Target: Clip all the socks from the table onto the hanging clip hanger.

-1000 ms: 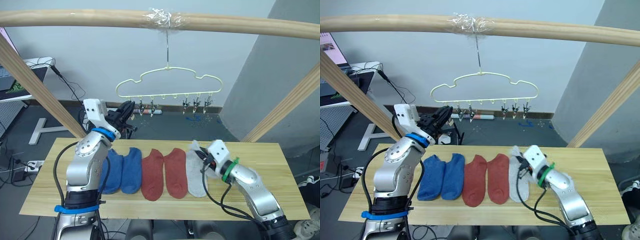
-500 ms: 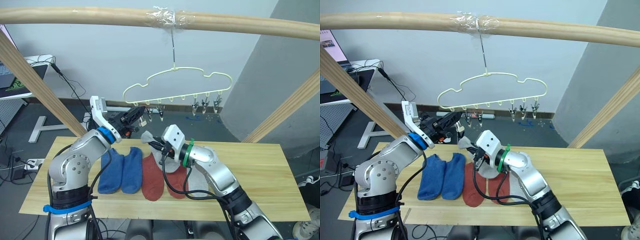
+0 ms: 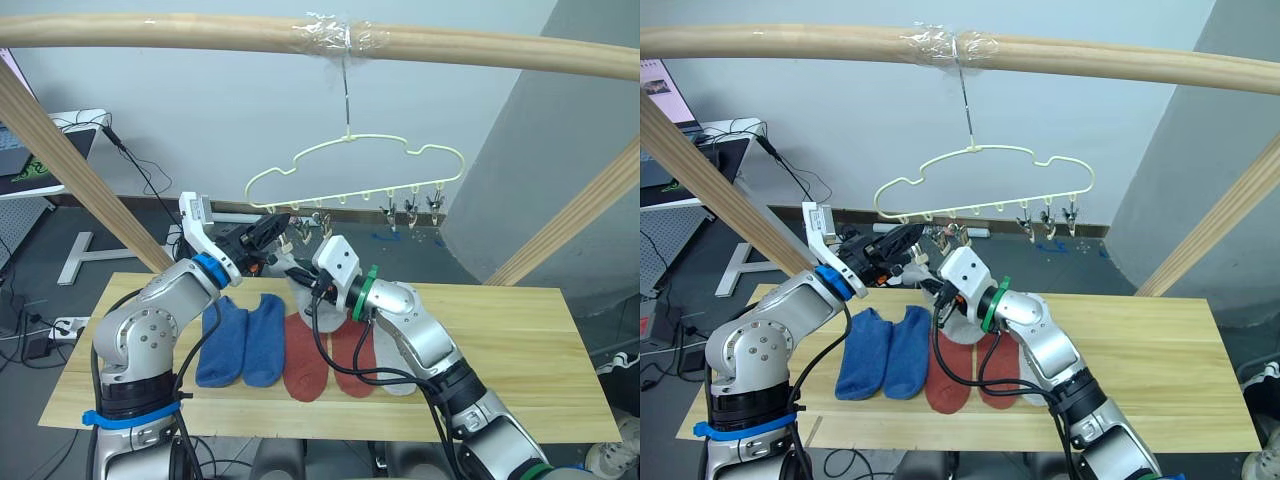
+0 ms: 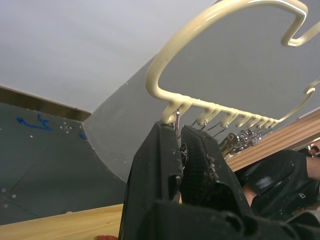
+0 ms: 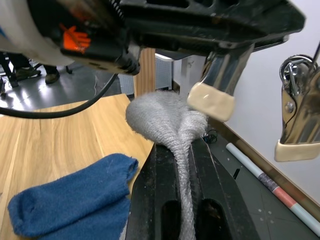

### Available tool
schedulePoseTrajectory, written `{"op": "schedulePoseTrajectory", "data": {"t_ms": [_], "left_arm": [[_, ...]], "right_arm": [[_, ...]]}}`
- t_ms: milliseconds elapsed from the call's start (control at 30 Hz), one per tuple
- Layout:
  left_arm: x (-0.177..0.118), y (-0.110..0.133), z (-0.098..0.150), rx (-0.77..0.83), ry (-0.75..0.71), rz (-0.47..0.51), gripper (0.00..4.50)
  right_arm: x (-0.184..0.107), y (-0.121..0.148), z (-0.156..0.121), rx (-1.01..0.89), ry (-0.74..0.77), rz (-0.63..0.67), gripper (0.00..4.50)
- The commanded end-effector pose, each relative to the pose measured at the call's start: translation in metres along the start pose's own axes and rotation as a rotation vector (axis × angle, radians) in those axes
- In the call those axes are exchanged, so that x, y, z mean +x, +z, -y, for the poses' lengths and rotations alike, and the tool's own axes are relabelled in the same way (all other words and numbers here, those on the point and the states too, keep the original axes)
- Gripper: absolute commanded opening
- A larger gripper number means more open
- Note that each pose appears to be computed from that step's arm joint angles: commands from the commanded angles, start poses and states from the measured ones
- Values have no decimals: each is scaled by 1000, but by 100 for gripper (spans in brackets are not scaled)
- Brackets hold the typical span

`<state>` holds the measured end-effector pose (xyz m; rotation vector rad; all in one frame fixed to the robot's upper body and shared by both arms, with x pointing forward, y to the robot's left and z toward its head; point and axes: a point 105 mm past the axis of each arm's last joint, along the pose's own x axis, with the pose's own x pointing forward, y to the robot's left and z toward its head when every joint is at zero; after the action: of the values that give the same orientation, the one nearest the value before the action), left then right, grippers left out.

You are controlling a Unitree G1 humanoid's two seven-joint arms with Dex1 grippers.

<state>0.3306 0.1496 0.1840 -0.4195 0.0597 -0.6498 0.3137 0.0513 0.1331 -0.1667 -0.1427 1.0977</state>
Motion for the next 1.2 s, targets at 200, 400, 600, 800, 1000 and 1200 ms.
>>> {"op": "schedulePoseTrajectory", "data": {"t_ms": [200,400,600,800,1000,1200], "left_arm": [[-4,4,12,28,-52,15,13],[-9,-2,7,17,-60,-11,13],[-11,-5,1,14,-55,-11,13],[-12,-8,1,12,-61,-7,13],[-14,-9,-2,16,-52,-1,13],[-14,-8,-7,13,-47,8,13]], "right_arm": [[6,17,0,-26,-9,72,0],[10,22,6,-37,-48,98,0],[10,30,8,-43,-56,139,0],[10,29,4,-44,-45,142,0],[9,30,-1,-53,-31,147,0],[-8,9,-8,-69,0,78,0]]}}
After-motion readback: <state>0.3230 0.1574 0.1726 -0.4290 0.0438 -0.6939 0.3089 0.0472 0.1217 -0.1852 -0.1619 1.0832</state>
